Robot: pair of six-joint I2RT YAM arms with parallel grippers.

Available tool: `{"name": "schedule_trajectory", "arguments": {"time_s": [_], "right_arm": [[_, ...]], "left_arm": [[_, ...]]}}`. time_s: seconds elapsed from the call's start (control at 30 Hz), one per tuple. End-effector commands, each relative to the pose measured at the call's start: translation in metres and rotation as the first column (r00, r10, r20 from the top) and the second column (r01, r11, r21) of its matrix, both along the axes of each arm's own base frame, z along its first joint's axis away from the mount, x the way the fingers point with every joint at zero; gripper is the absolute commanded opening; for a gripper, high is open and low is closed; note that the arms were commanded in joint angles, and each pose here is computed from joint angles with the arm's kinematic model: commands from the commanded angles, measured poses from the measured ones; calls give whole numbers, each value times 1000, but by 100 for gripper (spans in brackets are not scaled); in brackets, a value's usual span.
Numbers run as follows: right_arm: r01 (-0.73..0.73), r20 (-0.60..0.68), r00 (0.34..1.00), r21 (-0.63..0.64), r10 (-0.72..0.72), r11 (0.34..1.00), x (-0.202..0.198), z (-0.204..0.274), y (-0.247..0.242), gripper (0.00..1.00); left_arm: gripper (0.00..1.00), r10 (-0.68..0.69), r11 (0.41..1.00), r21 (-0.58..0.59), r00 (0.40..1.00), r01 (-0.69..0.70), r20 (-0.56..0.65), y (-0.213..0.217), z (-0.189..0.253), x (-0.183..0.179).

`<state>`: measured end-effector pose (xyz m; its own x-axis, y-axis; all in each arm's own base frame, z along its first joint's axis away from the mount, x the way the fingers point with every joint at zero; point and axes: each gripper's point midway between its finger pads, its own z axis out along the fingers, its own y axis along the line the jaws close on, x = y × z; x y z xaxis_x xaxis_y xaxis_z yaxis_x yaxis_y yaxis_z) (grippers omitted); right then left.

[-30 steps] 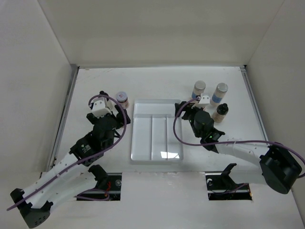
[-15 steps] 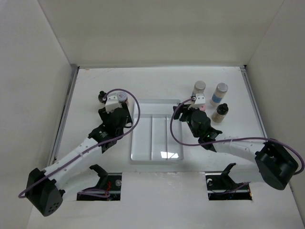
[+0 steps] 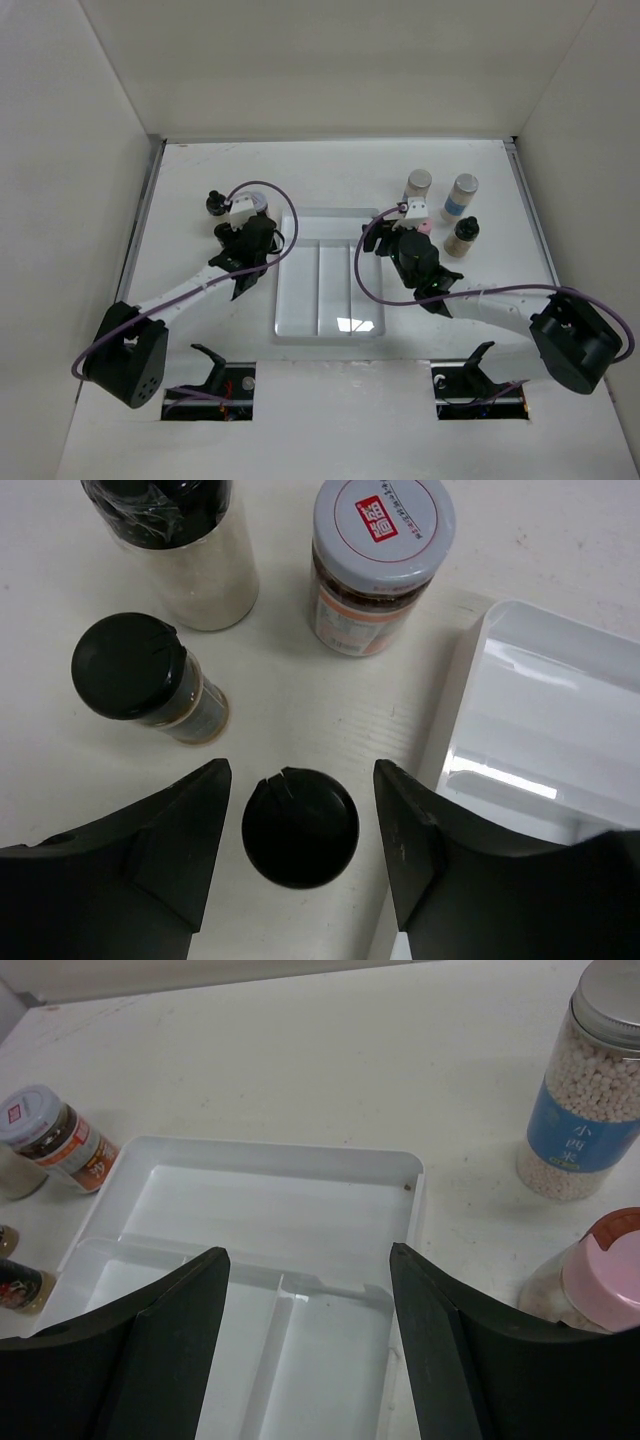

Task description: Organize the condiment bottles

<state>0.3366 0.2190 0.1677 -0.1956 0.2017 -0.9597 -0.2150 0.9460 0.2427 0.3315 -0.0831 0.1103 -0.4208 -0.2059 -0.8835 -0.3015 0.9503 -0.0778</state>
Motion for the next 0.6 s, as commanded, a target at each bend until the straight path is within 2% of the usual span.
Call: {"name": "schedule_trajectory", "arguments": {"time_s": [0.0, 0.1, 0.33, 0.5, 0.57], "right_arm": [[-20, 53, 998, 45, 18, 999, 7, 26, 12, 72], [-20, 59, 998, 51, 17, 998, 6, 28, 12, 72], [-24, 53, 998, 50, 21, 998, 5, 27, 12, 75], [-24, 55, 998, 50, 22, 998, 6, 27, 13, 76], [-24, 52, 998, 48, 22, 999, 6, 26, 12, 76]], "left_arm": [[55, 15, 999, -49, 996, -11, 83, -3, 14, 18], [49, 9, 999, -49, 997, -5, 74, -6, 11, 20], [48, -2, 998, -64, 999, 5, 52, -4, 1, 6], [28, -4, 997, -79, 997, 10, 79, -6, 17, 8], [25, -11, 996, -91, 994, 21, 108, -12, 33, 10]]}}
